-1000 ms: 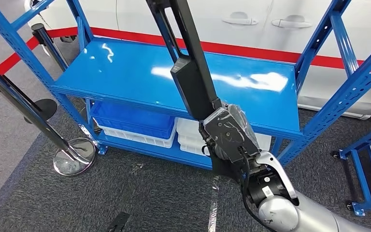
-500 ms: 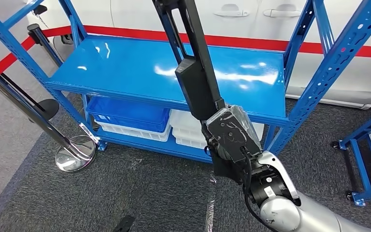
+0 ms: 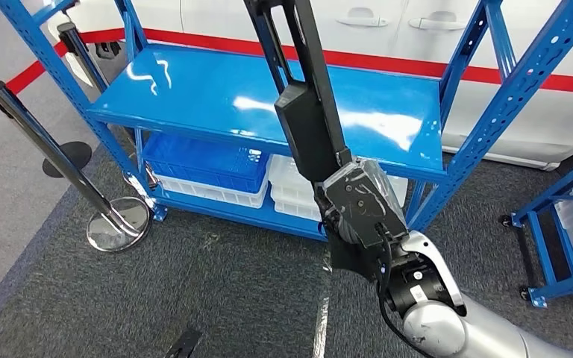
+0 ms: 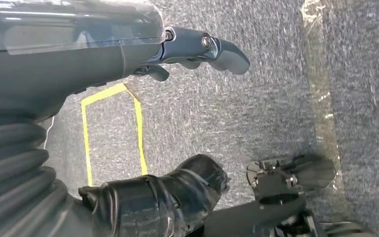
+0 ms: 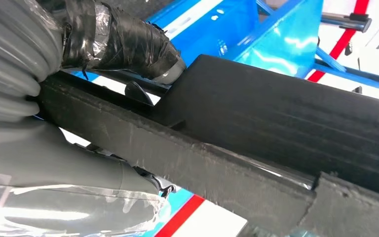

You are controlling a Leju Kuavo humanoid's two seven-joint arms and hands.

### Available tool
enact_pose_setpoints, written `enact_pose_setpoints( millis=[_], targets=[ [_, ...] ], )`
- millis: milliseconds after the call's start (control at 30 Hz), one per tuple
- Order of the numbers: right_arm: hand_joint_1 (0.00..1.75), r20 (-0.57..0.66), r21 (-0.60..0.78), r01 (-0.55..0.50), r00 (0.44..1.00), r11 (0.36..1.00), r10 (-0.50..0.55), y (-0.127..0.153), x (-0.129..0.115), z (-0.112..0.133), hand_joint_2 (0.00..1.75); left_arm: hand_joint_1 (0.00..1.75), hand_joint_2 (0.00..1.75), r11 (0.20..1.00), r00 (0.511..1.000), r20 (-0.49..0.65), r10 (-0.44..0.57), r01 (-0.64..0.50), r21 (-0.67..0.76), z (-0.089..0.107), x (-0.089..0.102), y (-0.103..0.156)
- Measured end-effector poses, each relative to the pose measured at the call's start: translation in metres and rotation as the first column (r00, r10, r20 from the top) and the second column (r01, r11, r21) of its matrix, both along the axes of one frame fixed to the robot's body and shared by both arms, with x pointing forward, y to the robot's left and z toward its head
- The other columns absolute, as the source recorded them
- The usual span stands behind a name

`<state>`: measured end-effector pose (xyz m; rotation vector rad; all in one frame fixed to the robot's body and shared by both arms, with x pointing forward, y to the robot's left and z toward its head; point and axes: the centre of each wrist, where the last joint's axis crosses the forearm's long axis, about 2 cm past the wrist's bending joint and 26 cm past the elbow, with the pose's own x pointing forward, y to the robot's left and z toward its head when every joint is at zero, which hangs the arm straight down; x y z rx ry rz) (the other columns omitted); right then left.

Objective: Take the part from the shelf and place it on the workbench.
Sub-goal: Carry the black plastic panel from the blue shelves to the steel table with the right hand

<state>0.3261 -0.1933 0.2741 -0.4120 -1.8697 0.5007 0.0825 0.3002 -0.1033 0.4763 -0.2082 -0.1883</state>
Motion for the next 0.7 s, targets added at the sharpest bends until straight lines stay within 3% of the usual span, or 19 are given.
enact_pose_setpoints(
  millis=[700],
  targets=[
    [1.54, 0.013, 0.030, 0.013, 1.000, 0.999, -0.013, -0.0037, -0.0027, -0.0014, 1.75, 0.00, 1.75, 0.999, 1.000, 0.006, -0.021, 0.022, -0.024, -0.0008, -0.0033, -0.0035]
  ],
)
